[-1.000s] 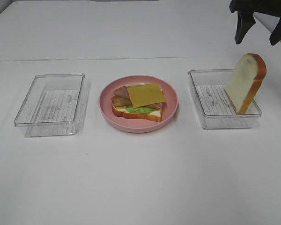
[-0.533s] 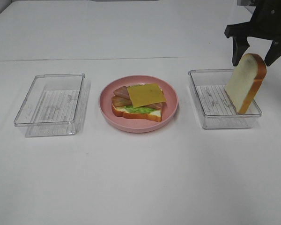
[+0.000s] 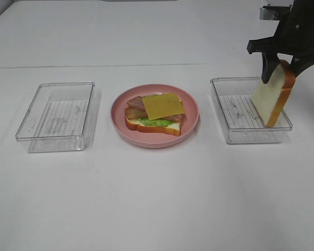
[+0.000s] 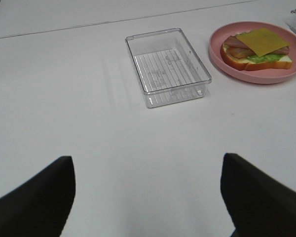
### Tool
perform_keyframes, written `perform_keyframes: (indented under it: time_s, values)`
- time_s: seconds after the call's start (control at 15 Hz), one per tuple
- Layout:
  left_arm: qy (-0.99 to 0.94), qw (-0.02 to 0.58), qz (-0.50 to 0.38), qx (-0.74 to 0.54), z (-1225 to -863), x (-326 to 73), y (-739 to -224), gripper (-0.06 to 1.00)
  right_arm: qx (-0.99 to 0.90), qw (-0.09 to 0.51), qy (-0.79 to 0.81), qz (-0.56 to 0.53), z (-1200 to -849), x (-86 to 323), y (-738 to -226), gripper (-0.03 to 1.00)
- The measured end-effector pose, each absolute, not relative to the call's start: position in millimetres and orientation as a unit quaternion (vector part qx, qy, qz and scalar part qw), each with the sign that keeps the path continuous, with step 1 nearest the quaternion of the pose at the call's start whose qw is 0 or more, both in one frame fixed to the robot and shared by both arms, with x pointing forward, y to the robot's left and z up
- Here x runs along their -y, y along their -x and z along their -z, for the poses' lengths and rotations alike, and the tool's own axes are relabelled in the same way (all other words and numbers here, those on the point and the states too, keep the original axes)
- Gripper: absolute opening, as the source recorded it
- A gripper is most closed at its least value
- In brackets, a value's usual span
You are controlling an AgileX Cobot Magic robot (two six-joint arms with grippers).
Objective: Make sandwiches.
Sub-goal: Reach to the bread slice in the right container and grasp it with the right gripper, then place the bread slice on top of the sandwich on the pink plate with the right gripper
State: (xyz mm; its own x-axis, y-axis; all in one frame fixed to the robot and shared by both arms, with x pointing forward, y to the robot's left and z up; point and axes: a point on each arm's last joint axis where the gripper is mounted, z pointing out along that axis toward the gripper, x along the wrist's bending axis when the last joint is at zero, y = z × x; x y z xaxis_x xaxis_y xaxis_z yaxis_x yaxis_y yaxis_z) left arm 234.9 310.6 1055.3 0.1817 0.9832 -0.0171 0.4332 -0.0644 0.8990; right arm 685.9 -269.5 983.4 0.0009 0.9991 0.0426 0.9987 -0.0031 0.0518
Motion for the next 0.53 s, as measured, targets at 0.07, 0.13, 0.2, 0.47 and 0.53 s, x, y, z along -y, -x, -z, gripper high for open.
perform_keyframes:
  time_s: [0.07, 0.13, 0.2, 0.47, 0.53]
  values:
    - [-0.649, 0.412, -0.334, -0.546, -1055.3, -310.6, -234.9, 0.77, -0.707, 0.007, -0.707, -0.031, -983.0, 270.3, -686.2, 0.42]
    - [-0.649, 0.412, -0.334, -0.546, -1055.3, -310.6, -234.9, 0.77, -0.708, 0.012, -0.706, -0.026, -982.9, 271.5, -686.3, 0.29]
    - [-0.649, 0.412, -0.334, -0.546, -1055.3, -310.6, -234.9, 0.77, -0.709, 0.014, -0.705, -0.025, -982.9, 271.9, -686.3, 0.19]
    - [-0.649, 0.412, -0.334, -0.546, -1055.3, -310.6, -234.9, 0.77, -0.705, 0.017, -0.708, -0.035, -991.0, 271.1, -684.8, 0.19]
    - [-0.649, 0.412, -0.334, -0.546, -1055.3, -310.6, -234.9, 0.77, -0.702, 0.014, -0.710, -0.053, -1000.5, 268.9, -682.8, 0.19]
